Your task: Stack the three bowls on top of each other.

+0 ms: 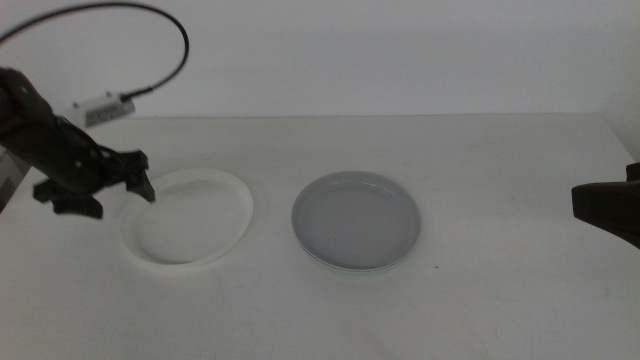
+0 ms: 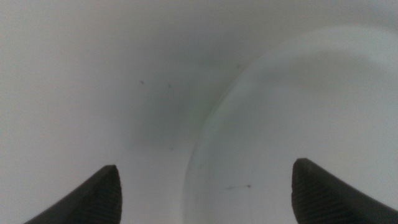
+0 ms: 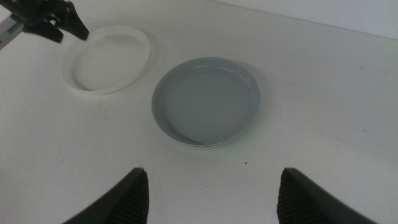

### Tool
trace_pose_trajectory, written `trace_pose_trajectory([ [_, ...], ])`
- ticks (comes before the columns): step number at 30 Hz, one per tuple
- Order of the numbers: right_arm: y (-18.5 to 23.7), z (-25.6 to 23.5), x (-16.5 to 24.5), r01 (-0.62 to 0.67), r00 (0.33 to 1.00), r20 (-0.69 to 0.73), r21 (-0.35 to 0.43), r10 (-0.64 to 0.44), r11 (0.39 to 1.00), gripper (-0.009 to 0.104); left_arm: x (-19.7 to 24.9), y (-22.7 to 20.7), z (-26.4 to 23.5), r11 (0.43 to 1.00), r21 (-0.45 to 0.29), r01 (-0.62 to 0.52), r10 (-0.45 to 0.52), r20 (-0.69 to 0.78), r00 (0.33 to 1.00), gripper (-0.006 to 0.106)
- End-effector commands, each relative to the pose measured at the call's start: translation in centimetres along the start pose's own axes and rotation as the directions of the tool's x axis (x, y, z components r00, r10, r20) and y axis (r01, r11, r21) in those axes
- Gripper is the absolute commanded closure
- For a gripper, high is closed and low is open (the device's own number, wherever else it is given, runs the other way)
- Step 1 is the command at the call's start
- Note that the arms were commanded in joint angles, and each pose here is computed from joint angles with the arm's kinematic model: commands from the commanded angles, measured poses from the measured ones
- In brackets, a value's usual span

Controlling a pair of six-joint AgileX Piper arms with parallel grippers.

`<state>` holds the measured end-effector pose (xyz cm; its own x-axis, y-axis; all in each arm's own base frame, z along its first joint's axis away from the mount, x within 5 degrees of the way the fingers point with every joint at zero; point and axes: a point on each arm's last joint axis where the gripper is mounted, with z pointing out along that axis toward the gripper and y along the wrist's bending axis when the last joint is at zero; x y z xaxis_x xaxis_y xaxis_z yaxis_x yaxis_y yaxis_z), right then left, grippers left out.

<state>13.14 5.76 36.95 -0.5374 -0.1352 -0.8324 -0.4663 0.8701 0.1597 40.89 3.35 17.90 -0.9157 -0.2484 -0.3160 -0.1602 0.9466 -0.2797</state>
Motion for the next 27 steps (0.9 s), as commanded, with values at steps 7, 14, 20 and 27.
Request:
trace_pose_trajectory([
  [7,0.0,-0.5,-1.1,0.002,0.997,0.079,0.016,-0.003,1.000,0.043,-0.9,-0.4,-0.2,1.000,0.029,0.009,-0.010,0.045,0.999,0.026],
  [14,0.0,-0.5,-1.1,0.002,0.997,0.079,0.016,-0.003,1.000,0.043,-0.9,-0.2,-0.3,1.000,0.012,-0.004,0.003,0.039,0.999,0.100],
  [20,0.0,-0.5,-1.1,0.002,0.997,0.079,0.016,-0.003,1.000,0.043,-0.4,-1.0,-3.8,0.997,-0.009,-0.074,0.074,0.023,0.997,0.100],
  [27,0.0,-0.5,-1.1,0.002,0.997,0.079,0.016,-0.003,1.000,0.043,0.5,-6.6,-11.4,0.986,0.058,-0.159,0.146,0.180,0.973,0.100],
])
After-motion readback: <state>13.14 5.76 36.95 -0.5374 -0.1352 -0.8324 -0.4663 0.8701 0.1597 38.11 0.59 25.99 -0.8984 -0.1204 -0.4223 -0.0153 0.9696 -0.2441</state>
